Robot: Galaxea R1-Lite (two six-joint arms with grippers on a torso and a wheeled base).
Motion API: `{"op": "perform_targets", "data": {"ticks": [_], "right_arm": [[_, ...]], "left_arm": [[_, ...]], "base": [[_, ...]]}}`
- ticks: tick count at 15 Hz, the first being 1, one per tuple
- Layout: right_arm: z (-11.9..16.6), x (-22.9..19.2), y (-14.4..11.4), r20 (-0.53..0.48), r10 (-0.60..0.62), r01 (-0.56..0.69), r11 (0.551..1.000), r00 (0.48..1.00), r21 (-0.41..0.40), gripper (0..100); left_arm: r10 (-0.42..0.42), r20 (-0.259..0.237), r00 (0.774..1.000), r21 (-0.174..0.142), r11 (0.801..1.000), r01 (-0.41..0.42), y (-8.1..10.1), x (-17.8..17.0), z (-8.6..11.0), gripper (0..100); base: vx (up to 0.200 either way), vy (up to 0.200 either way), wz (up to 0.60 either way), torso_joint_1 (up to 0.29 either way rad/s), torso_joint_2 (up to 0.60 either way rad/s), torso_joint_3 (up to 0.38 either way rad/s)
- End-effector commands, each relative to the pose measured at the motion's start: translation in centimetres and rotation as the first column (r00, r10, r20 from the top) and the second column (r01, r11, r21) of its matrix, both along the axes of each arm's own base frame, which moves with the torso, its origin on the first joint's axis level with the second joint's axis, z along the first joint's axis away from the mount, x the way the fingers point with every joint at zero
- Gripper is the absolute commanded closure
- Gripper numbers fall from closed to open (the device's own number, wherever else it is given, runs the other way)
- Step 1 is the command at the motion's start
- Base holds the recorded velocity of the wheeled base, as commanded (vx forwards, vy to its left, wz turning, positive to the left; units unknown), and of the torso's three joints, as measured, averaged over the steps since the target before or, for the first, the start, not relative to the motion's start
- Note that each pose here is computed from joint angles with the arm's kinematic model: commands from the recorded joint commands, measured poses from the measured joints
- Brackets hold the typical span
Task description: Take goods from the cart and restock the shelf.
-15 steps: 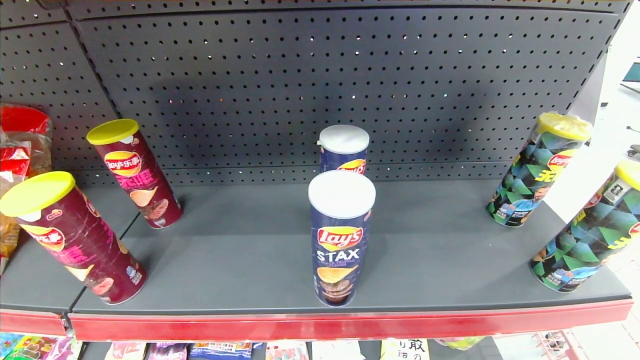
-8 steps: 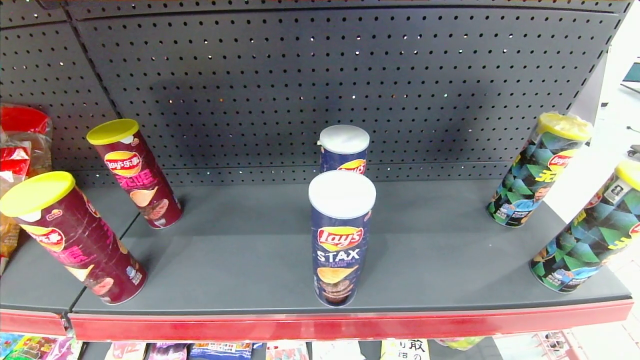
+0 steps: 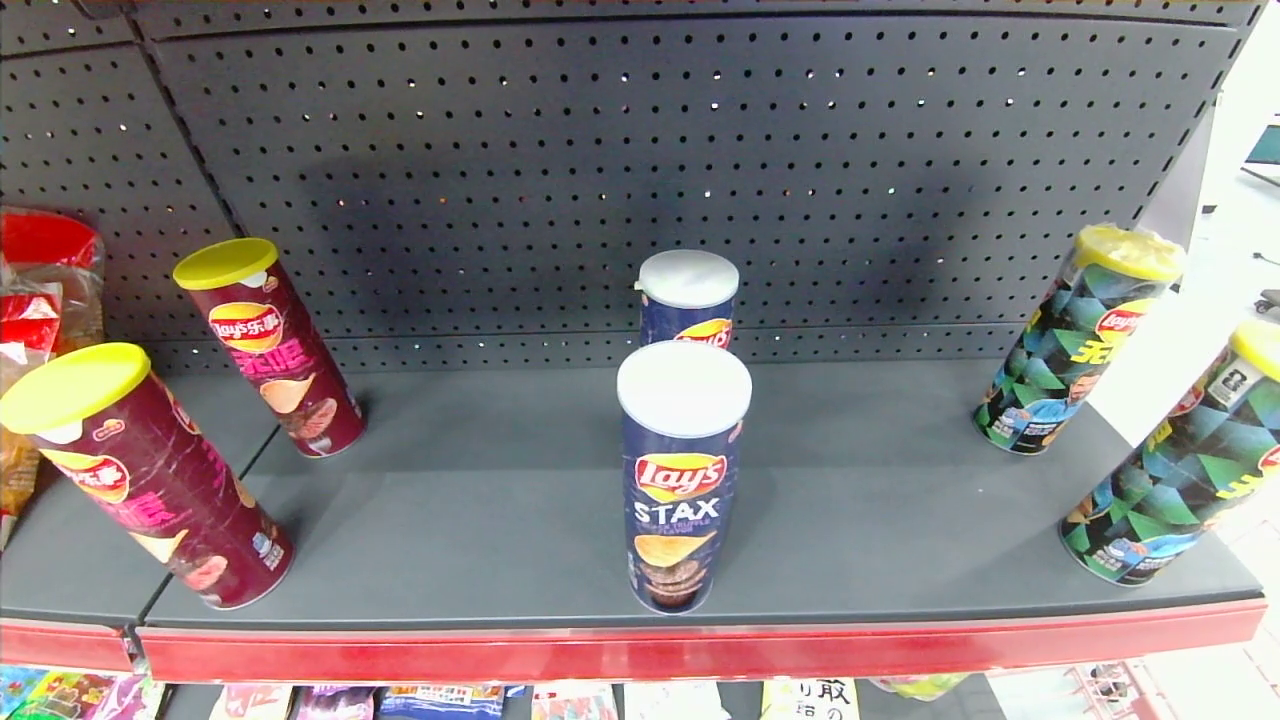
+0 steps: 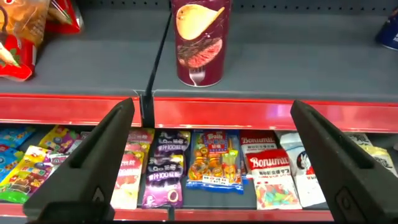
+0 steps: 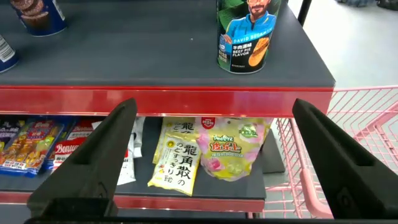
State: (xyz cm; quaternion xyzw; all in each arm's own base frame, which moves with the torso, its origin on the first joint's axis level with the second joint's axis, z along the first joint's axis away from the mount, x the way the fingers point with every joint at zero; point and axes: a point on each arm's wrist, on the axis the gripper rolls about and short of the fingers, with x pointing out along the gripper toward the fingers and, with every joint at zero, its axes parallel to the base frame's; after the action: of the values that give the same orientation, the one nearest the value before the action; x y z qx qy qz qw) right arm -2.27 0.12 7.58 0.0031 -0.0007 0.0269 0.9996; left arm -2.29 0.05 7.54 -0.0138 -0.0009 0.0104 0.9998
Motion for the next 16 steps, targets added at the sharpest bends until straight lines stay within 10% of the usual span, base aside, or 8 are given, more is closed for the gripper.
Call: {"op": "perform_targets", "data": {"ticks": [1, 16], "right_arm": [[0.00, -0.01, 0.00, 0.002, 0.001, -0.001, 1.000, 1.000, 0.000, 0], [0.00, -0.01, 0.00, 0.002, 0.001, -0.001, 1.000, 1.000, -0.006, 0]], "left_arm": [[-0.001, -0.003, 1.000, 0.000, 1.000, 0.001, 0.00, 0.01, -0.01, 0], [-0.005, -0.003, 1.000, 0.015, 1.000, 0.006, -0.01, 0.01, -0.01, 0]], "base": [[0.000, 0.000, 0.00, 0.000, 0.00, 0.000], [0.000, 0.000, 0.00, 0.000, 0.00, 0.000]]}}
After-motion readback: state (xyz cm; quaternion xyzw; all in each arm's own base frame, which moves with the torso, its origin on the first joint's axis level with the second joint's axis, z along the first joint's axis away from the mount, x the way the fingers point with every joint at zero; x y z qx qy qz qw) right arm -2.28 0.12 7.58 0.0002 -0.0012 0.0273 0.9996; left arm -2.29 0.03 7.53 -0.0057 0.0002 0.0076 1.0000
